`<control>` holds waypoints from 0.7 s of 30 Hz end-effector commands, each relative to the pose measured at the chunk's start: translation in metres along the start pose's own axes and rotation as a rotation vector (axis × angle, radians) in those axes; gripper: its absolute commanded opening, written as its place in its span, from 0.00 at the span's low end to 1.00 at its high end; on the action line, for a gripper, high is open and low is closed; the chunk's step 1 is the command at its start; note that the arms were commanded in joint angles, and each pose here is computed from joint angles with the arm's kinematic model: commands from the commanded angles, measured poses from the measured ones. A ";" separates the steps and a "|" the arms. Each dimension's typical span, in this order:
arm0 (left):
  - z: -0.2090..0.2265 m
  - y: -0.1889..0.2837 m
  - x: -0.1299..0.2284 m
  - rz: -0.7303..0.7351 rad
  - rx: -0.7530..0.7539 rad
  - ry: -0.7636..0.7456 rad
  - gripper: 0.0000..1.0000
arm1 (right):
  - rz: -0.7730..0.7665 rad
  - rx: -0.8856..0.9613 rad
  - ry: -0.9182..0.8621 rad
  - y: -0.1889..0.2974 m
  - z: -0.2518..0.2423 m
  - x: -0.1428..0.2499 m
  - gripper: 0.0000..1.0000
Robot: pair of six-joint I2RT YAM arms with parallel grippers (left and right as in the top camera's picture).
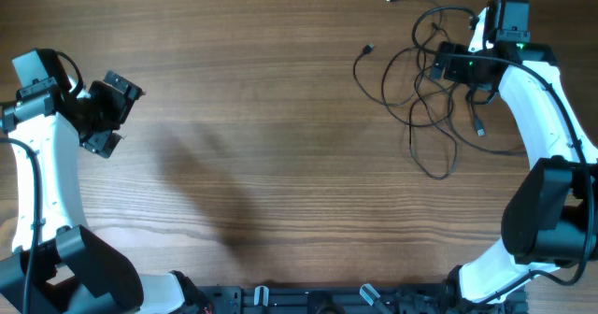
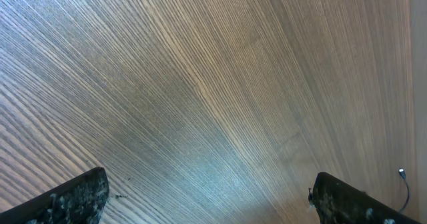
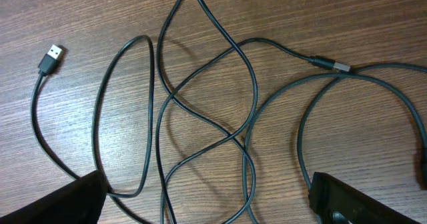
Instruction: Untangle cables
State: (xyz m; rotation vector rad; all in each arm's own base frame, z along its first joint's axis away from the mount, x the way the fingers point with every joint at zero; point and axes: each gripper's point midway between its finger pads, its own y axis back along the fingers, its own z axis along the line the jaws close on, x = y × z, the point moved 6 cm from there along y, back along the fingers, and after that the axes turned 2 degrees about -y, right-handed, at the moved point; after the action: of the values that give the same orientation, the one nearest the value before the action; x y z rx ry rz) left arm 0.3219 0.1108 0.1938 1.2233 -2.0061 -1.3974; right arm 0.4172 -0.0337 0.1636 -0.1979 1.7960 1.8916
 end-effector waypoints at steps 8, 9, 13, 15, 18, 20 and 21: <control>0.001 -0.001 0.000 -0.002 -0.009 -0.001 1.00 | -0.651 -0.180 0.054 0.264 0.024 0.000 1.00; 0.001 -0.001 0.000 -0.001 -0.009 -0.001 1.00 | -0.740 -0.199 0.055 0.299 0.021 0.013 1.00; 0.001 -0.001 0.000 -0.002 -0.009 -0.001 1.00 | -1.005 -0.253 0.063 0.395 0.006 0.075 1.00; 0.001 -0.001 0.000 -0.001 -0.009 -0.001 1.00 | -1.073 -0.260 0.060 0.419 -0.002 0.105 1.00; 0.001 -0.001 0.000 -0.001 -0.009 -0.001 1.00 | -0.996 -0.238 0.051 0.410 -0.008 0.128 1.00; 0.001 -0.001 0.000 -0.001 -0.009 -0.001 1.00 | -0.986 -0.239 0.053 0.404 -0.014 0.153 1.00; 0.001 -0.001 0.000 -0.001 -0.009 -0.001 1.00 | -1.009 -0.243 0.053 0.401 -0.017 0.165 1.00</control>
State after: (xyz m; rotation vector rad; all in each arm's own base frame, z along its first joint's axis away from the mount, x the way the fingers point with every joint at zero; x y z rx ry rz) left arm 0.3218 0.1108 0.1938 1.2226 -2.0054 -1.3977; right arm 0.1099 -0.0015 0.4499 -0.9911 1.1543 1.3575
